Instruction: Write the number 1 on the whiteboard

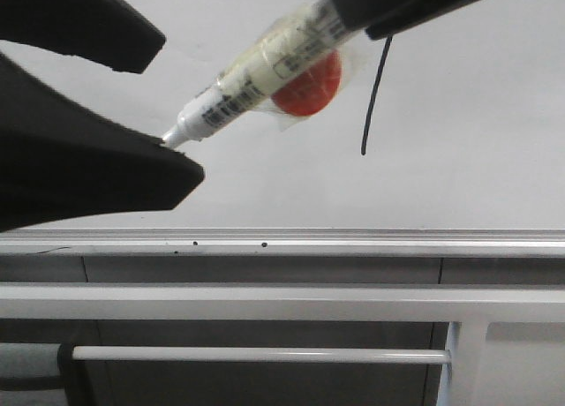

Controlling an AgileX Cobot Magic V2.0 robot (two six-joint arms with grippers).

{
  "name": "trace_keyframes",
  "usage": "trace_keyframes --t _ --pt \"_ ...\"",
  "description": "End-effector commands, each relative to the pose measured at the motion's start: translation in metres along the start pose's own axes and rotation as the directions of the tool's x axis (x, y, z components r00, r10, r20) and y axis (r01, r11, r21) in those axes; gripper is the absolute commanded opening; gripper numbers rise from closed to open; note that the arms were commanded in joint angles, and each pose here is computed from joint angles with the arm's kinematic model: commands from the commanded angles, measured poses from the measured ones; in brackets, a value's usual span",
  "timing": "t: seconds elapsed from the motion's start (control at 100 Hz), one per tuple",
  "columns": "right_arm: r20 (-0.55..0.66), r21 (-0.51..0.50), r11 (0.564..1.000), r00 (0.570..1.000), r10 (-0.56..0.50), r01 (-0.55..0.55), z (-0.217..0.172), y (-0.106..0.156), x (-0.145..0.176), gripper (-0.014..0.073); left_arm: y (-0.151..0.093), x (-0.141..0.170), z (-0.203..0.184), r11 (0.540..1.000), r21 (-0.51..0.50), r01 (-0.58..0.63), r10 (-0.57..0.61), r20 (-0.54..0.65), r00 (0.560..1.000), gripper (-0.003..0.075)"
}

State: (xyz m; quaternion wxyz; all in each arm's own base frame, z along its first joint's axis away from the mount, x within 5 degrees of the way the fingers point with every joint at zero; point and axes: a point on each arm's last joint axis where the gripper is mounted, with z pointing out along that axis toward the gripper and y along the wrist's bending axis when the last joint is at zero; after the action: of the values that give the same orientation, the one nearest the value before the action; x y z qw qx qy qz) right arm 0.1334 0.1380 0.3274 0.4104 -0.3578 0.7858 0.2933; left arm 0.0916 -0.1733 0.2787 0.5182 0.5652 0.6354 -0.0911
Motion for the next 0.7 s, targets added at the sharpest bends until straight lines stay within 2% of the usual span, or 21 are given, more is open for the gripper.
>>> trace_keyframes --t 0.0,0.19,0.35,0.45,0.69 --pt "0.081 0.012 0.999 0.996 0.031 -0.032 -0.005 -0.001 -0.015 -0.0063 0.004 -0.013 -0.004 1.000 -0.007 -0.008 0.008 0.060 0.998 0.0490" --pt "0.081 0.011 0.998 0.995 0.055 -0.056 0.000 -0.003 -0.015 -0.0063 0.004 -0.013 -0.004 1.000 -0.007 -0.008 0.008 0.060 0.998 0.0484" --pt "0.059 0.012 0.997 0.996 0.070 -0.071 0.008 -0.006 -0.014 -0.0063 0.004 -0.013 -0.004 1.000 -0.007 -0.008 0.008 0.060 0.998 0.0395" --pt "0.059 0.009 0.997 0.995 0.074 -0.075 0.010 -0.006 -0.015 -0.0063 0.004 -0.013 -0.004 1.000 -0.007 -0.008 0.008 0.060 0.998 0.0365" --pt "0.097 -0.025 0.999 0.994 0.048 -0.046 0.007 0.004 -0.028 -0.0063 0.004 -0.013 -0.004 1.000 -0.007 -0.008 0.008 0.060 0.998 0.0365"
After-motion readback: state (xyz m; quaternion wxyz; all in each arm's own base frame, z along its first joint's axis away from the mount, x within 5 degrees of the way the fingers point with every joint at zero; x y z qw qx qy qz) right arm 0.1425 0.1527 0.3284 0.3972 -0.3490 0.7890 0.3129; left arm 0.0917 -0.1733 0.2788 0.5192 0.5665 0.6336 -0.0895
